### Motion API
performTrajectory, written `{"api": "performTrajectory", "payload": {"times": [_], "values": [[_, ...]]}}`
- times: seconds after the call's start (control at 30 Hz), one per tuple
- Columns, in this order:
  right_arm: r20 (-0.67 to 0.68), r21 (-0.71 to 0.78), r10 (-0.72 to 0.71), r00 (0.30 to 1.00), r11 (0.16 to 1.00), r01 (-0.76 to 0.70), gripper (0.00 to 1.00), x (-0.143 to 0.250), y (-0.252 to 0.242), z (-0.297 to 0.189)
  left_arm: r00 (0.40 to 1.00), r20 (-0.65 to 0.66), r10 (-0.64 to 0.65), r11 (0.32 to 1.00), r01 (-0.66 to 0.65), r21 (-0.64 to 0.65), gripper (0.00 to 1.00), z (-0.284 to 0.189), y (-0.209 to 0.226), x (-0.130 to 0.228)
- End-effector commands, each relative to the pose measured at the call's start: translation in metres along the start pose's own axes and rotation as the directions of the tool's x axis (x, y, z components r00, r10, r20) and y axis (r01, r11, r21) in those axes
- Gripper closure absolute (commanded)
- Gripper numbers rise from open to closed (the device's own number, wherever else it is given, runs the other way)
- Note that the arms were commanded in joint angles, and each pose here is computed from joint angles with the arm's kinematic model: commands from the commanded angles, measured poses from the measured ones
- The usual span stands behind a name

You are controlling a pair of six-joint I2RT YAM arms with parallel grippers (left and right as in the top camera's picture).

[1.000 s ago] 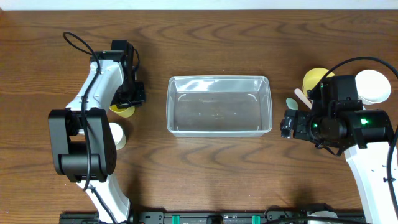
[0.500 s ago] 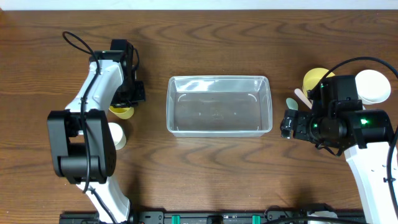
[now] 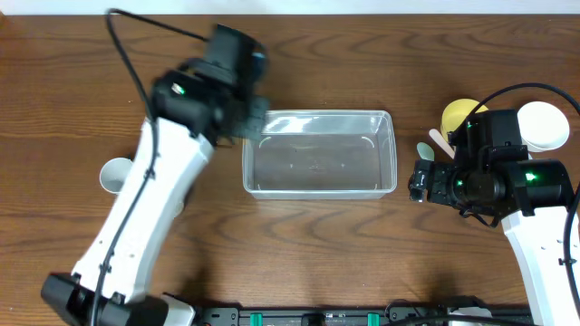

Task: Pack container
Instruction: 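Carry the yellow cup into the container and release it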

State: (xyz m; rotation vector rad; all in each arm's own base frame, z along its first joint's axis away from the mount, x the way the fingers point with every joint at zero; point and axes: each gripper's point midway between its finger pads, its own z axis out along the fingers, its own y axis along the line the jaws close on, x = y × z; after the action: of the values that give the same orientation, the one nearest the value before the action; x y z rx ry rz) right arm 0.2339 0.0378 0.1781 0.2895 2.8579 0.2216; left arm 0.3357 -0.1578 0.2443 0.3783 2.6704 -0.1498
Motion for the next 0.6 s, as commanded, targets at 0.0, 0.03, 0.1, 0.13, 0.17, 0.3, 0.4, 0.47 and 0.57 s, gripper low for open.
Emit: {"api": "performTrajectory", "payload": {"times": [0.0,0.03,0.1,0.13,0.17,0.3,0.4,0.47,0.57], "values": [[0.014,0.003,-0.005,1.0,1.0,0.005,0.01,-0.004,0.0,-0.004,0.997,-0.05,0.054,0.998,-0.053,0.019,0.94,0.021,-0.029,0.007],[0.012,0.004,-0.005,1.0,1.0,0.005,0.01,-0.004,0.0,-0.004,0.995,-0.064,0.072,0.997,-0.071,0.024,0.94,0.027,-0.037,0.009],[0.01,0.004,-0.004,1.0,1.0,0.004,0.01,-0.003,0.0,-0.004,0.991,-0.101,0.085,0.996,-0.084,0.023,0.94,0.042,-0.045,0.013],[0.01,0.005,-0.005,1.0,1.0,0.005,0.01,-0.003,0.0,-0.004,0.989,-0.124,0.086,0.996,-0.084,0.02,0.94,0.051,-0.047,0.016],[0.01,0.005,-0.005,1.0,1.0,0.005,0.01,-0.003,0.0,-0.004,0.986,-0.144,0.086,0.996,-0.085,0.016,0.94,0.059,-0.047,0.017],[0.01,0.005,-0.013,1.0,1.0,0.013,0.01,-0.003,0.0,-0.004,0.971,-0.226,0.079,0.997,-0.082,-0.004,0.94,0.094,-0.044,0.025],[0.006,0.006,-0.019,1.0,1.0,0.019,0.01,-0.002,-0.001,-0.004,0.957,-0.28,0.069,0.997,-0.078,-0.019,0.94,0.114,-0.04,0.032],[0.006,0.006,-0.019,1.0,1.0,0.019,0.01,-0.002,-0.001,-0.004,0.947,-0.314,0.063,0.997,-0.076,-0.028,0.94,0.128,-0.037,0.038],[0.006,0.006,-0.019,1.0,1.0,0.019,0.01,-0.002,-0.001,-0.004,0.934,-0.353,0.056,0.997,-0.074,-0.038,0.94,0.144,-0.034,0.044]]}}
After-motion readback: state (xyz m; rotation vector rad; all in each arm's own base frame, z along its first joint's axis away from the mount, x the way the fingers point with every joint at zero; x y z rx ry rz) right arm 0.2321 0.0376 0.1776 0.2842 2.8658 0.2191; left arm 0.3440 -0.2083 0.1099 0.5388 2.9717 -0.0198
